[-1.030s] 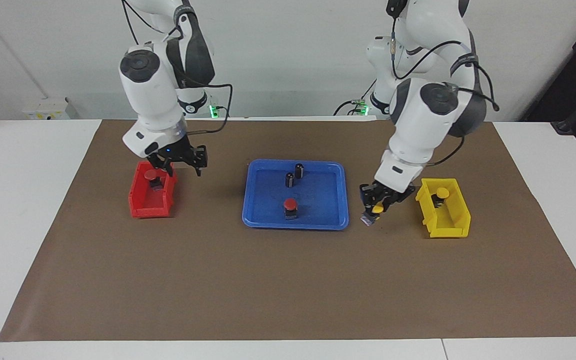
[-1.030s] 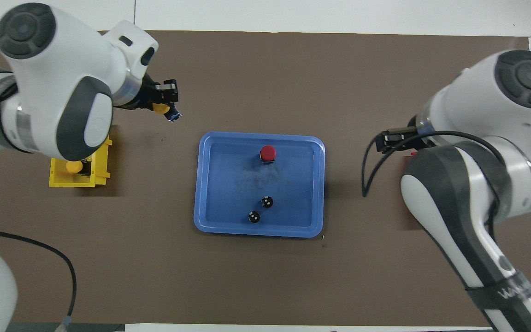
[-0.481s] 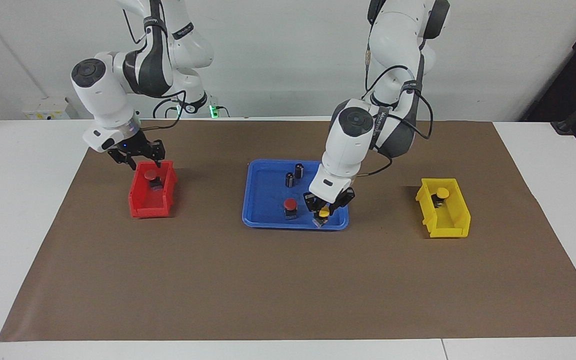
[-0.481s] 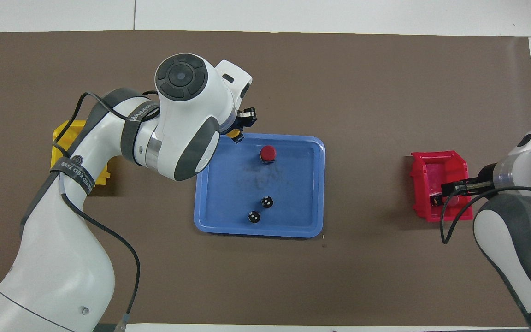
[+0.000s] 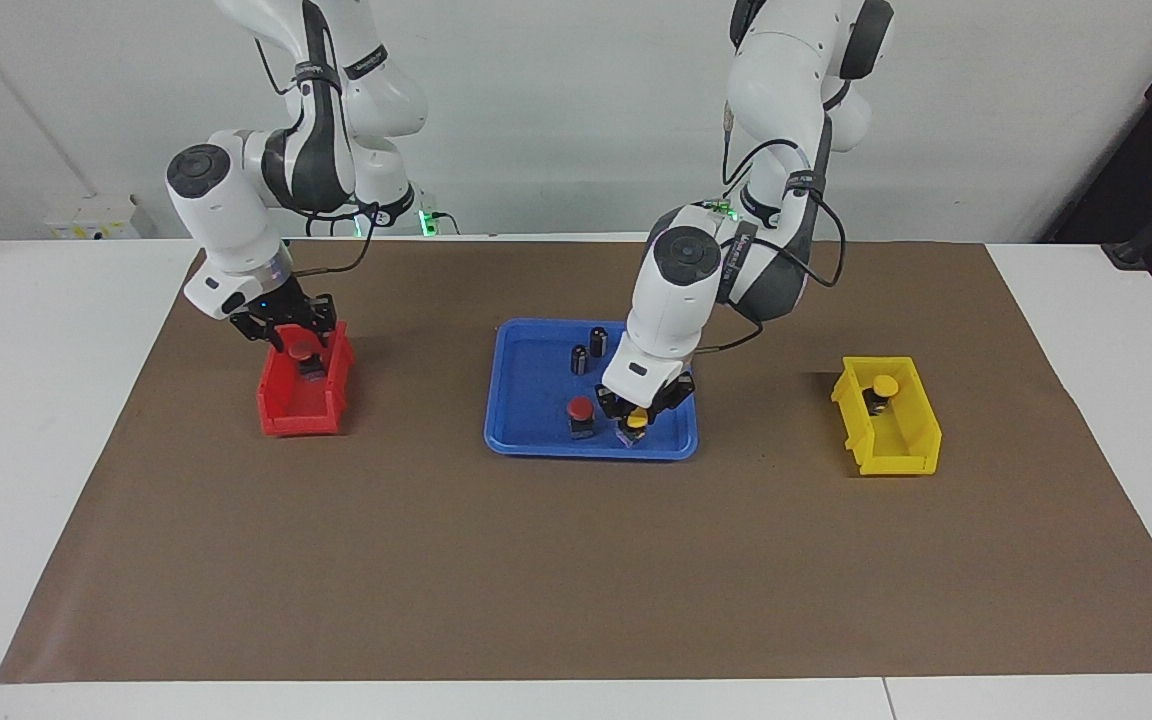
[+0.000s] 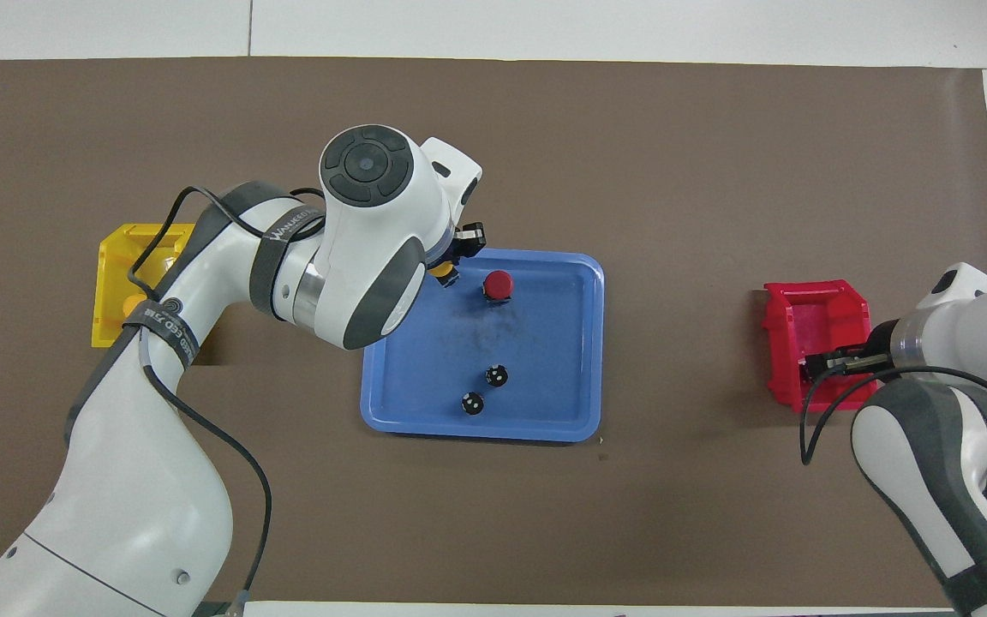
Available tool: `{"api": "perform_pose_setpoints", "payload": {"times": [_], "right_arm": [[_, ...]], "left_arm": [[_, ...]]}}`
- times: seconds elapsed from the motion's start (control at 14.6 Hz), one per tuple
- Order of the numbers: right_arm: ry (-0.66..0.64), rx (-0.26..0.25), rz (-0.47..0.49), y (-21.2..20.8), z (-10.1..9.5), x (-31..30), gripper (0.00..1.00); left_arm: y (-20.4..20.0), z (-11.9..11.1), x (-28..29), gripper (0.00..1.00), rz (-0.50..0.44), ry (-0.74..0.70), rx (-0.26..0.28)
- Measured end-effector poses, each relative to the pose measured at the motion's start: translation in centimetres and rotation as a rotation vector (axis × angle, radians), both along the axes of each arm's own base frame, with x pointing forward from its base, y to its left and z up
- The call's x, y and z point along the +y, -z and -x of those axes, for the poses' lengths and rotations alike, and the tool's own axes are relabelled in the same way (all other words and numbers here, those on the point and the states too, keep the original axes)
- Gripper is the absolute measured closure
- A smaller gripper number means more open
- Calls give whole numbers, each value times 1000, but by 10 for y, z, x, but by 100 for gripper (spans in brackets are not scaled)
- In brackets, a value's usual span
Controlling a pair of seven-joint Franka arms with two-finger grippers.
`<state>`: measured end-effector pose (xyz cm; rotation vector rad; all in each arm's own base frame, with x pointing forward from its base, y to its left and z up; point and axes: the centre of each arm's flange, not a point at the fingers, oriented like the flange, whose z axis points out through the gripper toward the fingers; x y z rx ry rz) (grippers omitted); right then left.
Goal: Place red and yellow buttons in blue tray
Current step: 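Place the yellow button in the tray with the left gripper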
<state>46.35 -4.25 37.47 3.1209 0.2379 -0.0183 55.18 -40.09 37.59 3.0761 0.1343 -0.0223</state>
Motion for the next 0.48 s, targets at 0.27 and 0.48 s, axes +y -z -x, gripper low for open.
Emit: {"api": "perform_pose_setpoints", "payload": {"times": [0.27,0.48], "right_arm": [[-12,4,-1,9,3,-16,32],[-16,9,-1,12,4,-14,33]], "left_arm": [[3,4,-5,59,5,-13,-7],[9,3,-5,51,19,-19,-30]]}}
